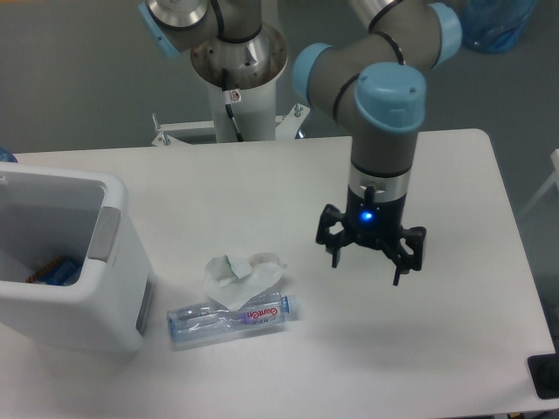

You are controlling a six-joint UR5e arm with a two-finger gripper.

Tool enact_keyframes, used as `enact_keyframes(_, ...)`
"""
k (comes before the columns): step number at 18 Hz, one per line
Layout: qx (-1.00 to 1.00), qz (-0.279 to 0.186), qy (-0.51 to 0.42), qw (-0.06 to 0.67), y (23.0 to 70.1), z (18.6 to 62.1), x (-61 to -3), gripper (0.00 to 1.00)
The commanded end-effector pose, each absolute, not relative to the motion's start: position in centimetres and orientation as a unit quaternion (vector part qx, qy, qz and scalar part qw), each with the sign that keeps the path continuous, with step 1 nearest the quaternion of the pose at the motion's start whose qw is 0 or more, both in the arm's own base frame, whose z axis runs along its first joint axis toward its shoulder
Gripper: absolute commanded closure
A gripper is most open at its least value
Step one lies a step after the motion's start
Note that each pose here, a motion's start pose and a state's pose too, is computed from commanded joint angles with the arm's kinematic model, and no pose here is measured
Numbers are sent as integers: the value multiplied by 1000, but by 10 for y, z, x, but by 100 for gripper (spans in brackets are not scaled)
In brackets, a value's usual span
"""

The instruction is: Open the trash can

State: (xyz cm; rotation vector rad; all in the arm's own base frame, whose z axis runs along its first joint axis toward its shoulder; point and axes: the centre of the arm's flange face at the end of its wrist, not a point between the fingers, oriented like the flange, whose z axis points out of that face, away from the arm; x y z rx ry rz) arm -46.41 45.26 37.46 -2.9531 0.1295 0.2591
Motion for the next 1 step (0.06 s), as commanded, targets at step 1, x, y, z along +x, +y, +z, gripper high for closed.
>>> enact_keyframes(1,-992,86,44,80,452,373,-464,0)
